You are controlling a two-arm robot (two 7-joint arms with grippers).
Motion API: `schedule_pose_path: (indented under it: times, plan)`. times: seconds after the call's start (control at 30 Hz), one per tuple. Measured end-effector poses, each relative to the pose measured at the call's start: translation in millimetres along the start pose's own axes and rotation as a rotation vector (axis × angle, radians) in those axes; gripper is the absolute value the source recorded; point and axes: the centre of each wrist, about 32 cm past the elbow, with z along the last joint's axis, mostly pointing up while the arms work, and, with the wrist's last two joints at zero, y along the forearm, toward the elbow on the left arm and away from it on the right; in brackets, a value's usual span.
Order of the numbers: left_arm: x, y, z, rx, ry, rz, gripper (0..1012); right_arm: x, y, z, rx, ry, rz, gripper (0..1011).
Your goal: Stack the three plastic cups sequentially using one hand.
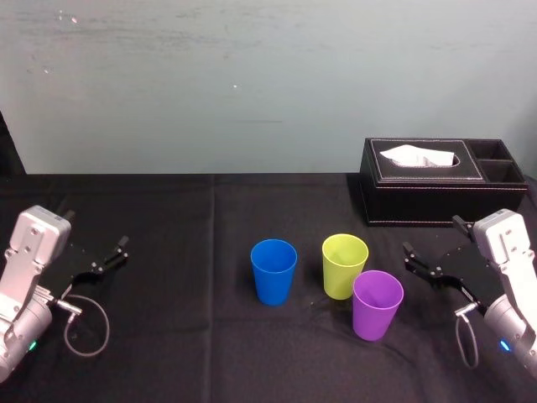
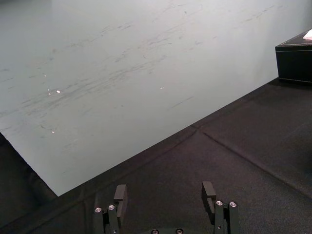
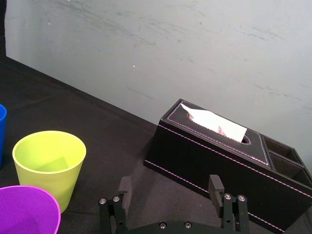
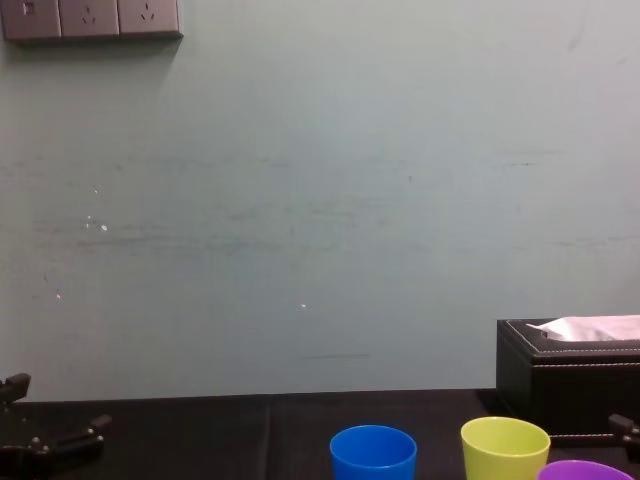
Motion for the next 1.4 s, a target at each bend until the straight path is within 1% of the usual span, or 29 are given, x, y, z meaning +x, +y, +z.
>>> schedule_pose_path:
  times: [1.4]
  plan:
    - [0.0,0.0,0.0,0.0,0.0,0.0,1000,0.0,0.0,0.0,0.0,0.0,0.0,1003]
